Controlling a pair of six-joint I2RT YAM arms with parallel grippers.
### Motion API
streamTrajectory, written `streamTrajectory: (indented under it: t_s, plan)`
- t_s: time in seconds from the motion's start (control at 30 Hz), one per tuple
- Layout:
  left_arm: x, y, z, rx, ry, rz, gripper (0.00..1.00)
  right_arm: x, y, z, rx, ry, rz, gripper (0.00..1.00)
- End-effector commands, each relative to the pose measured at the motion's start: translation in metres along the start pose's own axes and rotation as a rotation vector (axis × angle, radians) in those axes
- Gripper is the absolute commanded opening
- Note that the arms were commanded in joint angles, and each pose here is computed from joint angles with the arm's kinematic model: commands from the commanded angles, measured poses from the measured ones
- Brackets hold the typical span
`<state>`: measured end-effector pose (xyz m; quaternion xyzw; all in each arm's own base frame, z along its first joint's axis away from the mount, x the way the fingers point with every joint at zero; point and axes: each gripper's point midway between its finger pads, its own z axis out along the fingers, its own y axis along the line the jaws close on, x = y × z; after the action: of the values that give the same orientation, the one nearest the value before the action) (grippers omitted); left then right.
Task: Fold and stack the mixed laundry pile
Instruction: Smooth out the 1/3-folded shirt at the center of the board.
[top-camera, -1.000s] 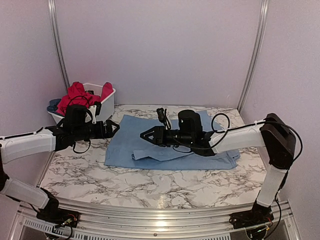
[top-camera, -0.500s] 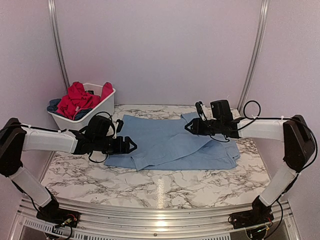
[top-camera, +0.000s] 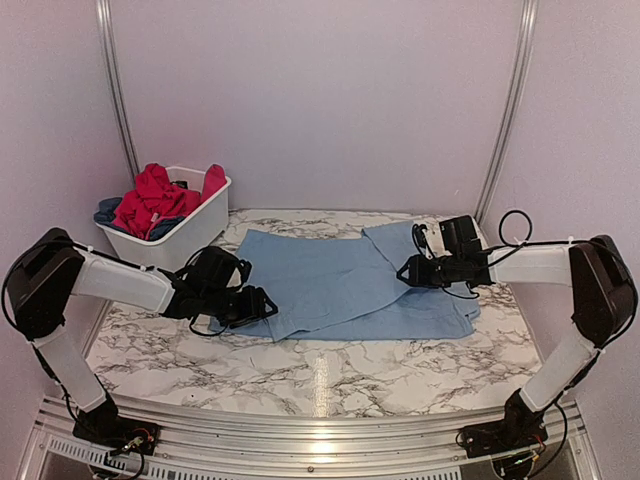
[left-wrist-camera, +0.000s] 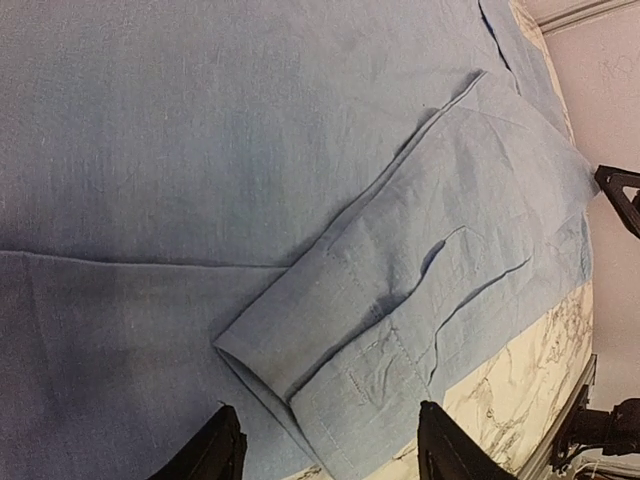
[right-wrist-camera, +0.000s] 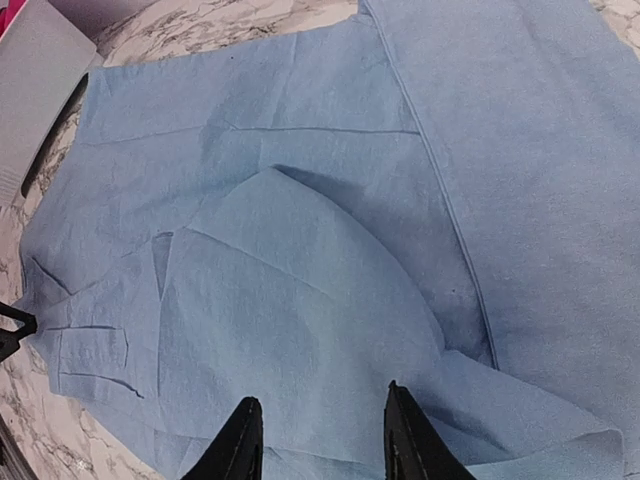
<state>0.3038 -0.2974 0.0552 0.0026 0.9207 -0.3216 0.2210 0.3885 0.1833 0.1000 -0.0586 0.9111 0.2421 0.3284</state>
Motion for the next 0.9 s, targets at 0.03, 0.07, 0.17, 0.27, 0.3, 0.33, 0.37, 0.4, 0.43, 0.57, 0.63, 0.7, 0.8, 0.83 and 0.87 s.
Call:
streamTrajectory:
  t_s: [0.03, 0.07, 0.17, 0.27, 0.3, 0.33, 0.37, 0.4, 0.43, 0.57, 0.63, 0.7, 0.8, 0.83, 0.87]
  plan:
    - [-0.008, 0.001, 0.017, 0.003, -0.023, -0.046, 0.59, -0.001, -0.008, -0.005, 0.023, -0.019, -0.002, 0.36]
    - [-0.009, 0.003, 0.020, -0.001, -0.021, -0.054, 0.58, 0.001, -0.011, -0.004, 0.026, -0.014, 0.002, 0.36]
    - [-0.012, 0.003, 0.025, 0.001, -0.031, -0.081, 0.55, 0.003, -0.018, -0.004, 0.041, -0.011, 0.013, 0.36]
    - [-0.014, 0.004, 0.029, 0.002, -0.039, -0.101, 0.53, 0.010, -0.026, -0.001, 0.057, 0.009, 0.020, 0.35]
    - [-0.015, 0.003, 0.030, 0.004, -0.041, -0.105, 0.51, 0.014, -0.029, 0.002, 0.061, 0.023, 0.023, 0.35]
    - [-0.017, 0.002, 0.031, 0.009, -0.045, -0.107, 0.50, 0.017, -0.030, 0.004, 0.060, 0.029, 0.024, 0.35]
    - [-0.018, 0.000, 0.032, 0.016, -0.049, -0.106, 0.48, 0.021, -0.031, 0.006, 0.059, 0.039, 0.026, 0.35]
    - [-0.021, -0.003, 0.032, 0.024, -0.056, -0.102, 0.46, 0.024, -0.032, 0.008, 0.056, 0.047, 0.029, 0.34]
    - [-0.024, -0.006, 0.032, 0.031, -0.064, -0.098, 0.42, 0.025, -0.032, 0.009, 0.052, 0.048, 0.029, 0.34]
    - [-0.035, -0.014, 0.025, 0.043, -0.101, -0.079, 0.27, 0.023, -0.029, 0.006, 0.045, 0.034, 0.036, 0.34]
    - [-0.040, -0.017, 0.019, 0.045, -0.124, -0.070, 0.14, 0.017, -0.027, 0.001, 0.044, 0.019, 0.034, 0.34]
    - [-0.043, -0.023, 0.014, 0.061, -0.130, -0.053, 0.02, 0.010, -0.024, -0.006, 0.040, 0.003, 0.029, 0.34]
    - [-0.044, -0.039, 0.008, 0.112, -0.108, -0.015, 0.00, -0.008, -0.012, -0.023, 0.011, -0.052, 0.014, 0.37]
    - [-0.045, -0.043, 0.006, 0.125, -0.103, -0.005, 0.00, -0.014, -0.008, -0.029, -0.001, -0.074, 0.009, 0.38]
    - [-0.045, -0.046, 0.003, 0.132, -0.099, 0.007, 0.00, -0.023, -0.003, -0.037, -0.012, -0.101, 0.002, 0.39]
